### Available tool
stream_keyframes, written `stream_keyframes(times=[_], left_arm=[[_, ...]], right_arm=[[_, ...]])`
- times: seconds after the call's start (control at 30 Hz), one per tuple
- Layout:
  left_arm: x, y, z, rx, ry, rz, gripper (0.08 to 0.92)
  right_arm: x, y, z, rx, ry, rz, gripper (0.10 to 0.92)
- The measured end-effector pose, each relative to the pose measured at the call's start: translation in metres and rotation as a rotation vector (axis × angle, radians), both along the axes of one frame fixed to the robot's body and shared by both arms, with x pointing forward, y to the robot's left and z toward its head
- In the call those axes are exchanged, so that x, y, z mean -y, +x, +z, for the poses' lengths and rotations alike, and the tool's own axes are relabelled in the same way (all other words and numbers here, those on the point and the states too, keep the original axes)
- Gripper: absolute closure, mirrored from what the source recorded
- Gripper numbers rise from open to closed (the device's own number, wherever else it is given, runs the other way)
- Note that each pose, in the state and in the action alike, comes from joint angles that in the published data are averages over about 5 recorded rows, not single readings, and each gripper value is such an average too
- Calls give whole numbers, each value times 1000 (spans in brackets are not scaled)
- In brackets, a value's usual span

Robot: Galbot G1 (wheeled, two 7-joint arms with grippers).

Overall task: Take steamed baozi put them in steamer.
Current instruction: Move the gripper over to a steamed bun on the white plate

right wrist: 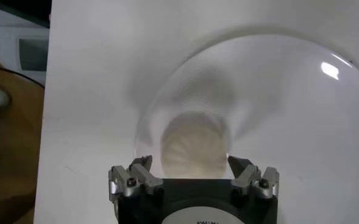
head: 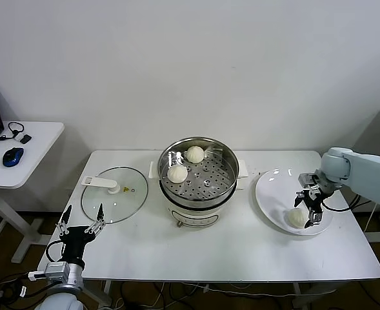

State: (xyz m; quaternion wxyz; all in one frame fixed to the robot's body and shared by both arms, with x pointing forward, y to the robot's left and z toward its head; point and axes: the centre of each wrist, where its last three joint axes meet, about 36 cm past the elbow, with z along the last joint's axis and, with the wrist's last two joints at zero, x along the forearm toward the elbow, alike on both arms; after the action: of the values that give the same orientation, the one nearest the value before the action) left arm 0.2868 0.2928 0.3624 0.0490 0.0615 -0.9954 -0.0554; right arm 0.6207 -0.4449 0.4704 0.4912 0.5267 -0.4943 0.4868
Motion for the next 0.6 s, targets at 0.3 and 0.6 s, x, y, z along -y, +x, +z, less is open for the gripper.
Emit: stream_keyframes(times=[0.3,0.6], left_arm=[[-1,0,-1,-2,2,-1,177],[0,1,0,1,1,-2,177]], right_arm=[[0,2,-7,2,-7,-3,200],[0,2,-10,0,-17,-2,327]])
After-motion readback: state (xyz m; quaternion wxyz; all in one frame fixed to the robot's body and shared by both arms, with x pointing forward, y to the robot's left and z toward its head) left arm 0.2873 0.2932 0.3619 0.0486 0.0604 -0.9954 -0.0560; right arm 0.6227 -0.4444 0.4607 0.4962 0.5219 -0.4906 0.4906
